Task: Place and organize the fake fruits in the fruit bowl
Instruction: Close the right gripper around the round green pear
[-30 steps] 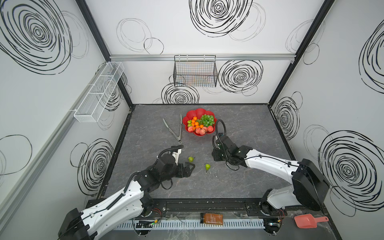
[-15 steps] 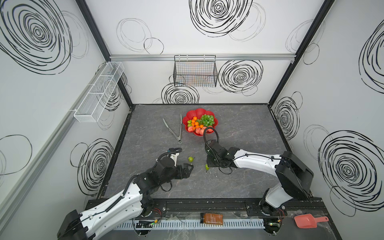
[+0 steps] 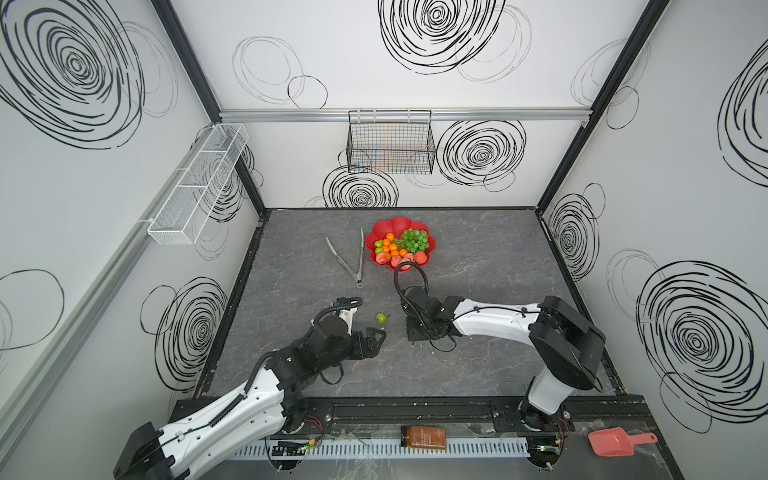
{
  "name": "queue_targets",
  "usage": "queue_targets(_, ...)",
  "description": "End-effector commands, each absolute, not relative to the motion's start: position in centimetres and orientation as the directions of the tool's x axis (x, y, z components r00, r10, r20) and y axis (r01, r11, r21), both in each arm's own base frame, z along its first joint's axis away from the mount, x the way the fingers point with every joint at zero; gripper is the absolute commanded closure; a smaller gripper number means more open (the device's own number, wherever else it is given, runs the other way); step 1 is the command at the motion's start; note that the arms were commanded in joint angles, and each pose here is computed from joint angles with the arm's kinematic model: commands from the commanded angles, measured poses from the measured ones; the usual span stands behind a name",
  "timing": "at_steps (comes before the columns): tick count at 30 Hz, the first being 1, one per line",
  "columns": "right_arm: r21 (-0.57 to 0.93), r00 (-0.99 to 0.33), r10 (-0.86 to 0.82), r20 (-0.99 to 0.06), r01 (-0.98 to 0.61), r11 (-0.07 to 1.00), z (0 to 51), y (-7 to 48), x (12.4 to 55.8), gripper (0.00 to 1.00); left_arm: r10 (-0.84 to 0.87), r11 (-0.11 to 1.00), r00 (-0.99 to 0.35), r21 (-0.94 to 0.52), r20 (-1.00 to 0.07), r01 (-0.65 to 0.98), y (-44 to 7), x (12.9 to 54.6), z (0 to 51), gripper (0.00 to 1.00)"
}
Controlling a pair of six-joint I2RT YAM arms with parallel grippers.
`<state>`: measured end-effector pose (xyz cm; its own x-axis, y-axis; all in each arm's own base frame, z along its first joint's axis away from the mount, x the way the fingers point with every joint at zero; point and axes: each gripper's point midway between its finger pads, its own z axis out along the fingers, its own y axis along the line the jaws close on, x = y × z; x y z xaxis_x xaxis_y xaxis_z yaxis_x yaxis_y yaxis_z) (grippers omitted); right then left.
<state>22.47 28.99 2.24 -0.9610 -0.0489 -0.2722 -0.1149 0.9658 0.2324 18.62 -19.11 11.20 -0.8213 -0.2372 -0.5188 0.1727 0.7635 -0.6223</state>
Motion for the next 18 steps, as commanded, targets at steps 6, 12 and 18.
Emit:
queue_targets(6, 0.181, -0.966, -0.057, -0.252, -0.105, 0.978, 1.74, 28.7, 22.18, 0.56, -0.262, 0.746, -0.799, -0.639, -0.54, 0.187, -19.45, 19.25, 12.14, 0.04)
queue_targets(12, 0.179, -0.967, -0.055, -0.248, -0.102, 0.979, 1.63, 28.57, 21.96, 0.59, -0.257, 0.747, -0.803, -0.638, -0.537, 0.188, -19.48, 19.17, 11.92, 0.04)
queue_targets(18, 0.184, -0.964, -0.059, -0.258, -0.109, 0.977, 1.9, 28.87, 22.19, 0.62, -0.259, 0.741, -0.802, -0.643, -0.538, 0.192, -19.7, 19.29, 12.32, 0.04)
